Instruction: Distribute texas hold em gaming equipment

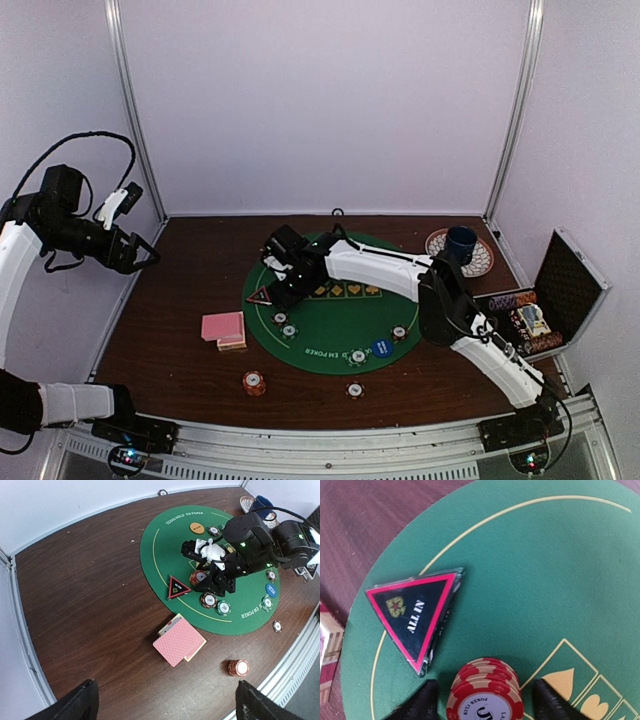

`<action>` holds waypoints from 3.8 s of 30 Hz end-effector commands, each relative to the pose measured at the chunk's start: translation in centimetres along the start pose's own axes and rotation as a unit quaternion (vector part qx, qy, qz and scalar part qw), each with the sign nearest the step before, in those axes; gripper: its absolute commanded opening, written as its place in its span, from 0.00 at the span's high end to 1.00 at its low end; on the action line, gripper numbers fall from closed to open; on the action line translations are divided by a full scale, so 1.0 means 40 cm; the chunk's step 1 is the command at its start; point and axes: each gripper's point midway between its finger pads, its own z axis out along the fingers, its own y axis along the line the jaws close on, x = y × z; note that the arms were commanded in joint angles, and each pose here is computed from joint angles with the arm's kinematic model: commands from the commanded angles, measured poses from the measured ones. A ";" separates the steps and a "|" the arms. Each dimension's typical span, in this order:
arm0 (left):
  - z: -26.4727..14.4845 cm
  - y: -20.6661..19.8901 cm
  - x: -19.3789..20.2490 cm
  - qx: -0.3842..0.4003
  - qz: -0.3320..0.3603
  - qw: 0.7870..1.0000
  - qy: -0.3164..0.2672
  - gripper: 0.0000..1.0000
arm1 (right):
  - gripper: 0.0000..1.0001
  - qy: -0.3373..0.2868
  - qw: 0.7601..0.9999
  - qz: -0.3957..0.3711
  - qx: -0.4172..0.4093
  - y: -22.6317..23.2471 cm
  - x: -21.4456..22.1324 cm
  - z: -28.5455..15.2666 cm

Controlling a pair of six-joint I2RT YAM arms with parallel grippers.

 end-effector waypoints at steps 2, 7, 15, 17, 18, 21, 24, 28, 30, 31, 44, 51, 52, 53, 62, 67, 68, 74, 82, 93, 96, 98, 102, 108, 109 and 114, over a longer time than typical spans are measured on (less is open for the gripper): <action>-0.010 -0.010 -0.009 0.004 0.007 1.000 -0.011 0.02 | 0.26 -0.032 0.999 0.006 0.005 -0.012 -0.062 -0.063; -0.009 -0.008 -0.011 0.004 0.007 1.000 -0.011 0.03 | 0.26 -0.088 0.996 -0.001 -0.002 0.011 -0.150 -0.195; -0.017 -0.005 -0.018 -0.003 0.010 1.000 -0.014 0.02 | 0.25 -0.128 0.990 -0.059 -0.021 0.143 -0.172 -0.399; -0.020 -0.005 -0.020 -0.005 0.011 1.000 -0.015 0.02 | 0.24 -0.117 0.989 -0.084 -0.039 0.208 -0.134 -0.417; -0.020 -0.004 -0.021 -0.006 0.011 1.000 -0.015 0.02 | 0.23 -0.110 0.988 -0.096 -0.046 0.236 -0.113 -0.423; -0.019 -0.005 -0.021 -0.005 0.011 1.000 -0.015 0.02 | 0.20 -0.086 0.985 -0.128 -0.082 0.325 -0.044 -0.431; -0.020 -0.005 -0.022 -0.004 0.011 1.000 -0.016 0.03 | 0.16 -0.056 0.980 -0.160 -0.105 0.402 0.030 -0.419; -0.023 -0.006 -0.027 -0.004 0.012 1.000 -0.018 0.02 | 0.13 -0.016 0.974 -0.188 -0.127 0.472 0.119 -0.376; -0.026 -0.008 -0.028 -0.004 0.012 1.000 -0.019 0.02 | 0.12 0.001 0.971 -0.197 -0.137 0.496 0.152 -0.352; -0.027 -0.009 -0.029 -0.004 0.013 1.000 -0.020 0.03 | 0.11 0.010 0.970 -0.202 -0.139 0.503 0.168 -0.339; -0.033 -0.016 -0.029 -0.002 0.014 1.000 -0.021 0.03 | 0.12 0.068 0.960 -0.221 -0.160 0.525 0.259 -0.251; -0.035 -0.016 -0.031 -0.003 0.014 1.000 -0.022 0.03 | 0.18 0.074 0.960 -0.220 -0.157 0.526 0.269 -0.222; -0.035 -0.015 -0.031 -0.003 0.014 1.000 -0.022 0.02 | 0.19 0.074 0.960 -0.220 -0.154 0.524 0.268 -0.218; -0.035 -0.015 -0.032 -0.003 0.014 1.000 -0.022 0.02 | 0.20 0.073 0.961 -0.220 -0.153 0.524 0.266 -0.216; -0.035 -0.016 -0.030 -0.004 0.015 1.000 -0.021 0.02 | 0.27 0.067 0.961 -0.219 -0.151 0.526 0.260 -0.211; -0.036 -0.016 -0.031 -0.004 0.015 1.000 -0.023 0.02 | 0.33 0.070 0.962 -0.218 -0.150 0.524 0.264 -0.205; -0.036 -0.016 -0.030 -0.004 0.014 1.000 -0.022 0.03 | 0.34 0.069 0.962 -0.217 -0.150 0.522 0.263 -0.204; -0.038 -0.015 -0.031 -0.006 0.016 1.000 -0.023 0.02 | 0.39 0.070 0.963 -0.215 -0.150 0.519 0.262 -0.199; -0.038 -0.016 -0.031 -0.005 0.015 1.000 -0.022 0.02 | 0.42 0.072 0.962 -0.213 -0.153 0.519 0.263 -0.196; -0.038 -0.016 -0.031 -0.006 0.016 1.000 -0.023 0.02 | 0.57 0.064 0.963 -0.211 -0.157 0.520 0.246 -0.215; -0.039 -0.017 -0.032 -0.005 0.016 1.000 -0.024 0.02 | 0.58 0.057 0.963 -0.212 -0.158 0.520 0.233 -0.234; -0.039 -0.016 -0.032 -0.005 0.015 1.000 -0.024 0.02 | 0.58 0.053 0.963 -0.213 -0.159 0.521 0.224 -0.246; -0.039 -0.017 -0.031 -0.005 0.015 1.000 -0.024 0.03 | 0.59 0.046 0.963 -0.213 -0.161 0.520 0.208 -0.272; -0.038 -0.017 -0.033 -0.004 0.015 1.000 -0.024 0.03 | 0.60 0.028 0.964 -0.214 -0.153 0.508 0.177 -0.325; -0.039 -0.016 -0.033 -0.005 0.015 1.000 -0.024 0.02 | 0.61 0.023 0.965 -0.211 -0.151 0.500 0.165 -0.335; -0.039 -0.016 -0.034 -0.004 0.014 1.000 -0.024 0.02 | 0.61 -0.002 0.972 -0.184 -0.145 0.443 0.104 -0.396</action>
